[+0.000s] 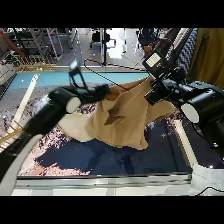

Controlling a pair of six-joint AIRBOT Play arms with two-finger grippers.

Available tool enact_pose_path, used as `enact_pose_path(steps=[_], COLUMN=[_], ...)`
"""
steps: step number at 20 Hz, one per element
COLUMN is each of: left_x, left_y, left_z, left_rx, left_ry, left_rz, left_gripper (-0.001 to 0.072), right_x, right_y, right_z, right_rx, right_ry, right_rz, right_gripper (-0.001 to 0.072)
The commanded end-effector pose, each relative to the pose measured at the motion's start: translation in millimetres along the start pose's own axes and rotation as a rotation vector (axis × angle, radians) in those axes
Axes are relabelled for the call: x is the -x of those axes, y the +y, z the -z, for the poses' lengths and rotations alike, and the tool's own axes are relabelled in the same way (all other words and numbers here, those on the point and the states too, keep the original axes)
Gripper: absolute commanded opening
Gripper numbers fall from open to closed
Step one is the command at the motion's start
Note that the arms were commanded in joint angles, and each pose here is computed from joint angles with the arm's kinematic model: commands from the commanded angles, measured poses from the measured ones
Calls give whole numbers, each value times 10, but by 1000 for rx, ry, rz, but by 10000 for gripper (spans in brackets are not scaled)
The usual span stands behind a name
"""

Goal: Fold the clothes and pants, and hang the long-sleeved shirts on hangers.

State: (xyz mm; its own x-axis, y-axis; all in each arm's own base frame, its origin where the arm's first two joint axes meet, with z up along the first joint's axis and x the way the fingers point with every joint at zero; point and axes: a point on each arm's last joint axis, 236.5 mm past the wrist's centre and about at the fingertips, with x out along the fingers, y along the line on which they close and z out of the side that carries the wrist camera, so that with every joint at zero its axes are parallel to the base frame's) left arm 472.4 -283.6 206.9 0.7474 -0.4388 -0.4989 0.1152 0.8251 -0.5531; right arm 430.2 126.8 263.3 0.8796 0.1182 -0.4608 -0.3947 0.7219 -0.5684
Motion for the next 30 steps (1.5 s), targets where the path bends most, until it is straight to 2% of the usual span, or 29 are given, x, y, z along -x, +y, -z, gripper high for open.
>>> enact_pose_path(steps=[1,5,8,10,13,15,23,27,30], left_x=[441,530,529,551,647,707,667,637,594], left_y=[103,388,656,820,816,766,1057,898,658], left_z=[-500,-649,-831,-939,-1042,-1027,-816,-660,-473], left_rx=[-71,20,75,117,130,102,-47,-103,-132], left_ry=[-91,-22,-44,-59,-58,-35,69,115,159], left_rz=[33,103,90,81,160,214,178,223,263], left_gripper=[8,8,7,7,7,7,7,7,8], right_x=[45,61,62,60,-2,-121,-670,-1081,-1343], right_y=[125,273,288,326,398,408,386,779,1238], right_z=[-65,-141,-110,-41,198,401,698,728,480], right_rx=[-47,-105,-92,3,177,246,481,553,558], right_ry=[-27,-54,-41,-18,51,112,207,195,81], right_rz=[-59,-124,-130,-143,-158,-142,-71,-135,-173], right_gripper=[15,15,14,14,13,13,13,13,13])
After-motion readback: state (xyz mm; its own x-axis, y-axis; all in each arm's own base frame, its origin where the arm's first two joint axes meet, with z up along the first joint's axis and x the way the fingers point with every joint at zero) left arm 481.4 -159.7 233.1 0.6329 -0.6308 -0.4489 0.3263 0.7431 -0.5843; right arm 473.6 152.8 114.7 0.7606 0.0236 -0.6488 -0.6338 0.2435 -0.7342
